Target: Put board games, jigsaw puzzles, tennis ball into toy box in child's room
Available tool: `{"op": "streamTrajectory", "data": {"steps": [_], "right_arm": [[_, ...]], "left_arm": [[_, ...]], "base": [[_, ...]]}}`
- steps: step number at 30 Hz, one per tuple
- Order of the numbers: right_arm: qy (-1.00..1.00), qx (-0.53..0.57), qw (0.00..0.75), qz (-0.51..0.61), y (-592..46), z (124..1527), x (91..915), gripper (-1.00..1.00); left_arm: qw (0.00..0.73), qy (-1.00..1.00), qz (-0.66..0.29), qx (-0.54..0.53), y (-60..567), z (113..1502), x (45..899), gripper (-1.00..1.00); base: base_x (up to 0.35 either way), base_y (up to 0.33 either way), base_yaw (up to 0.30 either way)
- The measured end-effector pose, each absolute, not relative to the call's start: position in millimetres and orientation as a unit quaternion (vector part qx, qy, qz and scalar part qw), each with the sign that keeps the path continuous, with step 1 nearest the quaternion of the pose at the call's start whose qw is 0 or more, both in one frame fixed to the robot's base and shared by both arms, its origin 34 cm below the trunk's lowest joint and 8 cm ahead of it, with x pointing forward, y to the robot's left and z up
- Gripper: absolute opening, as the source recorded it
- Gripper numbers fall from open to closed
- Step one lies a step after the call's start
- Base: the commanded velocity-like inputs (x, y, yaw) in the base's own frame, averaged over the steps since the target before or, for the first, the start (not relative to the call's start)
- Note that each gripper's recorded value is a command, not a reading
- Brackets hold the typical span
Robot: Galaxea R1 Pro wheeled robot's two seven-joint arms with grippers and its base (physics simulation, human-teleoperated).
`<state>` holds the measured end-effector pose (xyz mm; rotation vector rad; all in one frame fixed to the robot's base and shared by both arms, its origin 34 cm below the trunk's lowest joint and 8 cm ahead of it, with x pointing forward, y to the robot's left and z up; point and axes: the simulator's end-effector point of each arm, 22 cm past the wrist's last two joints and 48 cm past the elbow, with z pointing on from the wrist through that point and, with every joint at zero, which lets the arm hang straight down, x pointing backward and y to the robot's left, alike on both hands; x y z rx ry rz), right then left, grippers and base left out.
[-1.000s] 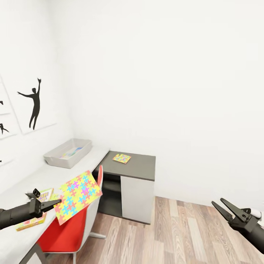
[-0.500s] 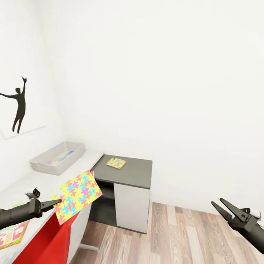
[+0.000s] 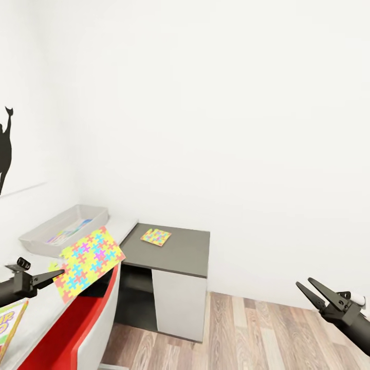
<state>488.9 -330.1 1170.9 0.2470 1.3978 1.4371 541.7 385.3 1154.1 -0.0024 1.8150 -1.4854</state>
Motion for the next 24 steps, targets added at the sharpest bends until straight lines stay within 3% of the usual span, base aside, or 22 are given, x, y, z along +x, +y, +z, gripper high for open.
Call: {"op": "streamTrajectory", "data": {"steps": [9, 24], "right_arm": [[0.585, 0.102, 0.533, 0.602, -330.0, 1171.9, 488.6, 1.0], [0.586, 0.103, 0.533, 0.602, -330.5, 1171.2, 488.7, 1.0]], "left_arm": [[0.39, 0.715, -0.58, -0.002, 389.6, 1154.8, 541.3, -1.0], [0.39, 0.716, -0.58, -0.002, 390.0, 1154.9, 541.2, -1.0]], "base": [[0.246, -0.107, -0.004], [0.276, 0.11, 0.0]]}}
